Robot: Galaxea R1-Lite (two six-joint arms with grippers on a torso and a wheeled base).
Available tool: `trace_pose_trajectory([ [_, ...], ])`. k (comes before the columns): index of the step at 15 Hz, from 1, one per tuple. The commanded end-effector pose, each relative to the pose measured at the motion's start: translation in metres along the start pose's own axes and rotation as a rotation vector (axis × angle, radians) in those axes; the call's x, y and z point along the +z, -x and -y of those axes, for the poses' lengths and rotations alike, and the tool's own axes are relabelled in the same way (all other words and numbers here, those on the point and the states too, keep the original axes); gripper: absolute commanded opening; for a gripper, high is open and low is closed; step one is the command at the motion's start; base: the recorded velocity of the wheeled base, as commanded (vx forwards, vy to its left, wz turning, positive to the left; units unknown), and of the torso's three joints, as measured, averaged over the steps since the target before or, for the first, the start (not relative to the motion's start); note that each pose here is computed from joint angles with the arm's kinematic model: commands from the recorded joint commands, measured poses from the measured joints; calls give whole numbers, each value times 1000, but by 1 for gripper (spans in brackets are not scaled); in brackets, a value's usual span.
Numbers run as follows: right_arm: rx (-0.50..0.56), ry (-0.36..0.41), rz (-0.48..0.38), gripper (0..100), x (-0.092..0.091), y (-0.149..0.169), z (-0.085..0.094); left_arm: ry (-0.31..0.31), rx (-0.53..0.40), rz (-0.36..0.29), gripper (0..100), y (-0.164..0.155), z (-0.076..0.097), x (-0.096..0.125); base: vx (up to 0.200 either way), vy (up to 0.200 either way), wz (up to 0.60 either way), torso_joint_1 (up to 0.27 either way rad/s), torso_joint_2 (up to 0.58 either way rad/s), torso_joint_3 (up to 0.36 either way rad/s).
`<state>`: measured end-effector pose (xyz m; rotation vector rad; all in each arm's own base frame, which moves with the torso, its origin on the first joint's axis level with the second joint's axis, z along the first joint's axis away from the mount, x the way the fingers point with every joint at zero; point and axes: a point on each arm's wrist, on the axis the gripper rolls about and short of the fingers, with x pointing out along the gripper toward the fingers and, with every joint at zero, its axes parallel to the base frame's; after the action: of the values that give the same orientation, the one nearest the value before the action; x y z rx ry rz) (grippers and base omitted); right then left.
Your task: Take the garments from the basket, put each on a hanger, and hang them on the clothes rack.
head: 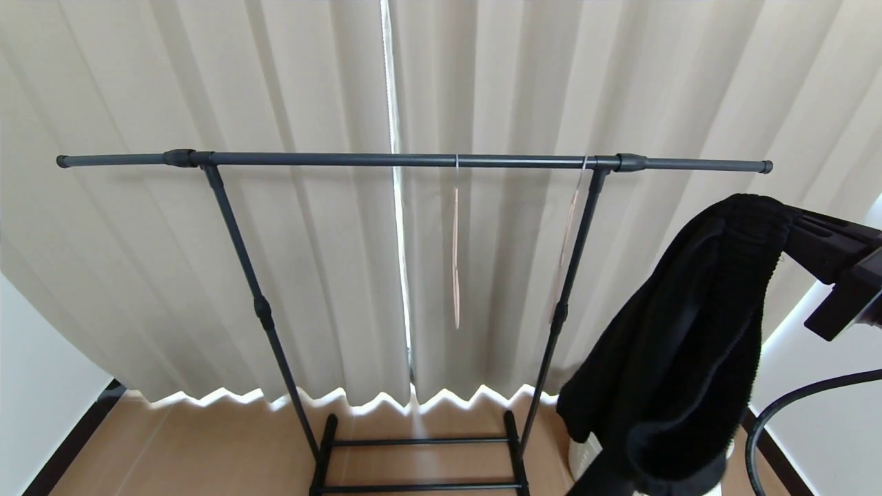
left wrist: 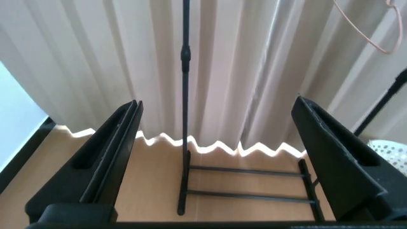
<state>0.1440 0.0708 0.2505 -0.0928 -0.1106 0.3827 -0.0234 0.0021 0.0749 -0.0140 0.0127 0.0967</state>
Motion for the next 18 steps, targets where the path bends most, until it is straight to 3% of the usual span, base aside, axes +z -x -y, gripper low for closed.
trace_pose_trajectory([
  [1, 0, 1, -2, 0, 0, 0, 0, -1, 0, 0, 100, 0, 0, 0, 0, 0, 0, 0, 0, 0],
  [6, 2, 10, -57, 0, -6, -9, -2, -12, -14, -7, 100, 0, 0, 0, 0, 0, 0, 0, 0, 0],
  [7, 24, 24, -134, 0, -8, -23, -11, -106, -70, -59, 100, -4, 2, 1, 0, 0, 0, 0, 0, 0],
  [9, 0, 29, -221, 0, -6, -56, -24, -154, -126, -278, 100, -25, 5, 18, 0, 0, 0, 0, 0, 0],
  [10, -15, -9, -244, 0, -11, -64, -28, -142, -170, -335, 100, -41, 8, 41, 0, 0, 0, 0, 0, 0],
  [12, -30, -63, -279, 0, -16, -77, -36, 21, -259, -414, 100, -82, 16, 89, 0, 0, 0, 0, 0, 0],
  [15, -73, -77, -268, 0, -13, -83, -36, 170, -474, -572, 100, -141, 59, 123, 0, 0, 0, 0, 0, 0],
  [18, -115, -139, -246, 0, -7, -92, -37, 113, -512, -680, 100, -186, 113, 125, 0, 0, 0, 0, 0, 0],
])
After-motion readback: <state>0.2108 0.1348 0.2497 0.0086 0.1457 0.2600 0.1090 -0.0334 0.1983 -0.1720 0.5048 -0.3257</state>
